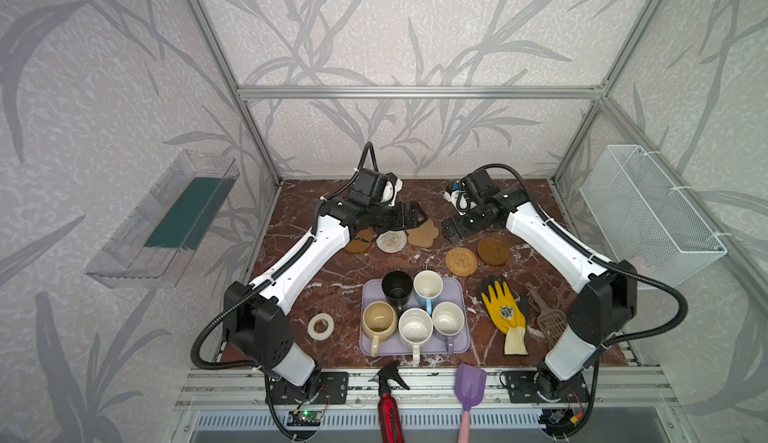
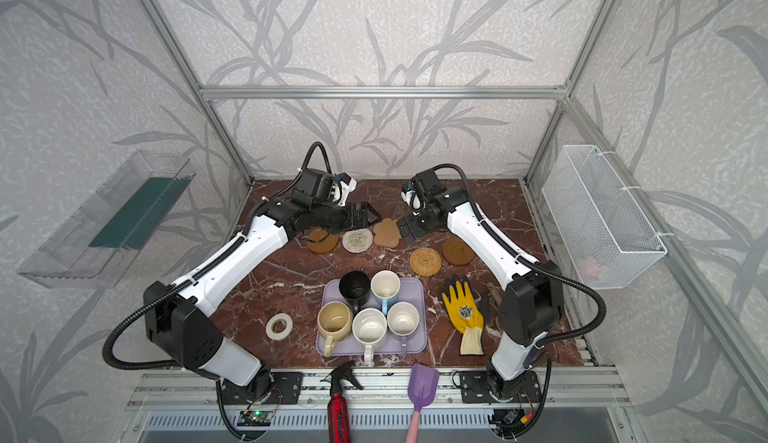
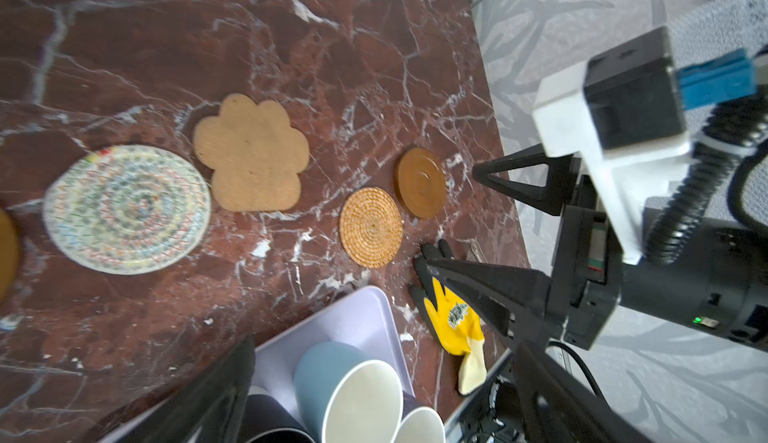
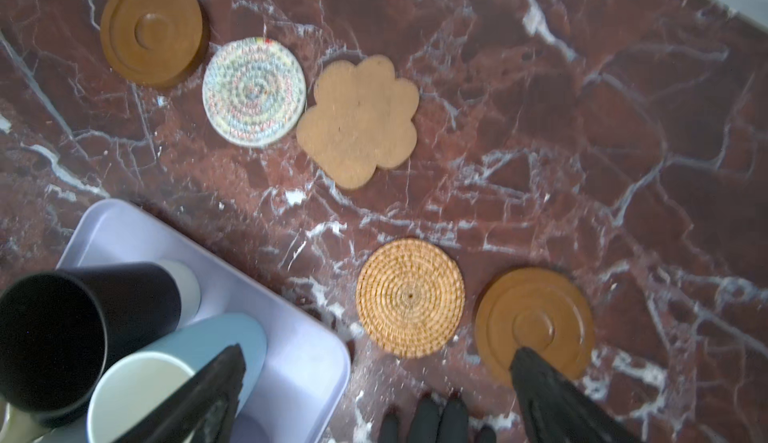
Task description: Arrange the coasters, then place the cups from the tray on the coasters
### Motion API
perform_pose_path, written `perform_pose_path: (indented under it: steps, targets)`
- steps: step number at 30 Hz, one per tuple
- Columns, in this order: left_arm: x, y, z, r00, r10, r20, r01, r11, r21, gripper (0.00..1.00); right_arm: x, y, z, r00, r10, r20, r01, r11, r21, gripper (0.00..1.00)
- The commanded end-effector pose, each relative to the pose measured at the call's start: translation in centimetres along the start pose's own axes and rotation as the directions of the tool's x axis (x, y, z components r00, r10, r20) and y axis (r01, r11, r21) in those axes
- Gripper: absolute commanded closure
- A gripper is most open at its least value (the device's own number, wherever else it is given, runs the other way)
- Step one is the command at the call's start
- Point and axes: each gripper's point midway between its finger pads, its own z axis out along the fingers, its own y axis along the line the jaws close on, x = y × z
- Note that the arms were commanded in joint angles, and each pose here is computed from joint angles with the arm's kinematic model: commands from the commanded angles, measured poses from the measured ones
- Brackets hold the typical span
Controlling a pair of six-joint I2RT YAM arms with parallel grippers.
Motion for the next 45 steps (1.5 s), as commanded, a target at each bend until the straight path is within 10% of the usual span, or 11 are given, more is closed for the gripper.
perform_pose_path:
  steps: [1, 10, 14, 18, 45]
  targets:
    - [2.1, -1.3, 0.4, 0.999, 0.016, -0.044, -0.015, 0.999, 0.032, 0.01, 0.8, 0.2, -0.8, 0.990, 0.116, 0.086, -0.115, 0.993, -0.019, 0.01]
    - [4.1, -0.1, 2.6, 0.997, -0.015, -0.069, 0.012, 0.999, -0.039, 0.01, 6.3, -0.9, 3.6, 0.957, 0.292, 0.003, -0.291, 0.956, -0.035, 0.11]
    - [3.8, 0.4, 3.2, 0.998, -0.006, -0.063, 0.002, 0.998, -0.063, 0.01, 6.9, -1.5, 5.9, 0.944, 0.322, -0.072, -0.324, 0.946, -0.019, 0.39]
    - [3.5, 0.7, 4.2, 0.997, -0.005, -0.079, -0.001, 0.997, -0.073, 0.01, 7.7, -2.2, 7.9, 0.934, 0.340, -0.106, -0.339, 0.940, 0.028, 0.46]
    - [1.8, 2.6, 5.8, 0.999, 0.001, -0.035, -0.006, 0.991, -0.137, 0.01, 10.4, -5.3, 15.5, 0.888, 0.382, -0.255, -0.329, 0.916, 0.228, 0.53]
